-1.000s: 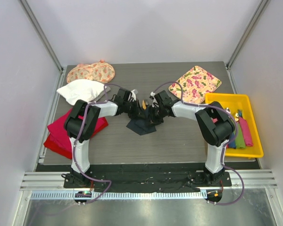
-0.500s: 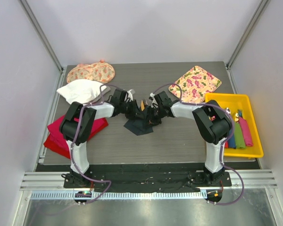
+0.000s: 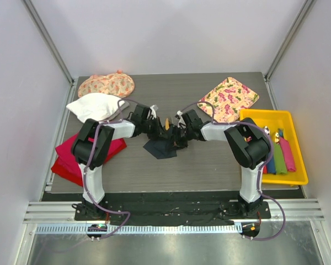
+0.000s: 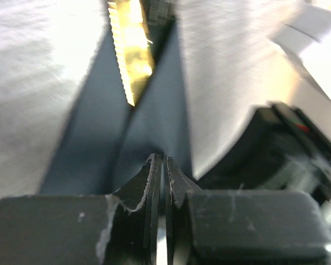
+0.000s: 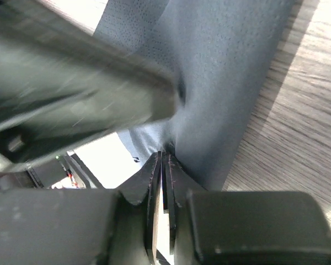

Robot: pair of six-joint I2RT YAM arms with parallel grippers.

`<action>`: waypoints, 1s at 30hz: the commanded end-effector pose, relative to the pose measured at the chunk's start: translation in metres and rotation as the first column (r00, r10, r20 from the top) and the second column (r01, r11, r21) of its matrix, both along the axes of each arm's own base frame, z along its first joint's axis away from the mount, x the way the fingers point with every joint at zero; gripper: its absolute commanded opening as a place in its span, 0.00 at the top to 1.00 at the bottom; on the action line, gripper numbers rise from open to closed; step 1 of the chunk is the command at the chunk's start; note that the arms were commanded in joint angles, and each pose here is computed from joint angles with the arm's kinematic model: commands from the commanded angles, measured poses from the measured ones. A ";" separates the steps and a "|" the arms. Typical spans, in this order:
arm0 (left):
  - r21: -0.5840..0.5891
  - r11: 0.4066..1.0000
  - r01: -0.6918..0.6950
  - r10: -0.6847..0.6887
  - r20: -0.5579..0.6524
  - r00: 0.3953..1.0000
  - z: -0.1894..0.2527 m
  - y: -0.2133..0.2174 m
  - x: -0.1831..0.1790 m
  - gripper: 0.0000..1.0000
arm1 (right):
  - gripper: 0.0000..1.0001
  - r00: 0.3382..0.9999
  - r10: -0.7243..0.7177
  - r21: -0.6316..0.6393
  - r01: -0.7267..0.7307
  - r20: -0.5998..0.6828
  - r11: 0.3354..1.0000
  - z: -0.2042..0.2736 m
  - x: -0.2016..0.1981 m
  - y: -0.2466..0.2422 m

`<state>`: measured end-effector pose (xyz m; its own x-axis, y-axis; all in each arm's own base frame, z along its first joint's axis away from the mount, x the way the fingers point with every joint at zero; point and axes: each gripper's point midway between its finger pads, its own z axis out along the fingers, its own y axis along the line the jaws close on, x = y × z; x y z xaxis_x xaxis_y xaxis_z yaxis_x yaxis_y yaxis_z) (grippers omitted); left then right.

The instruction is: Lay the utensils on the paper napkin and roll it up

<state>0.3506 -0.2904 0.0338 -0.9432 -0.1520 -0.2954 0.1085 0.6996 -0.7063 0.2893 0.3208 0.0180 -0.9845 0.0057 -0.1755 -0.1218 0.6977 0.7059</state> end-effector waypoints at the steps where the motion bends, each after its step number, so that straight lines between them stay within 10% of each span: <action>1: 0.041 0.999 0.020 -0.020 0.006 1.000 -0.017 -0.001 0.010 0.91 | 0.84 0.997 -0.028 -0.091 0.022 -0.069 0.996 -0.030 -0.023 -0.017; 13: 0.052 0.992 0.119 -0.115 -0.065 0.991 -0.040 0.001 -0.017 0.92 | 0.71 1.000 0.008 0.052 -0.008 0.000 0.999 0.020 -0.005 -0.001; 30: 0.139 0.990 -0.025 0.040 -0.102 0.994 -0.054 0.028 -0.007 0.96 | 0.79 0.996 -0.068 0.093 0.063 0.053 0.994 0.059 0.016 -0.008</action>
<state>0.3492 -0.2946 0.0205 -0.9599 -0.0942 -0.2639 0.1317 0.6798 -0.7215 0.3058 0.2997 0.0553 -0.9788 0.1054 -0.1758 -0.0643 0.6563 0.7518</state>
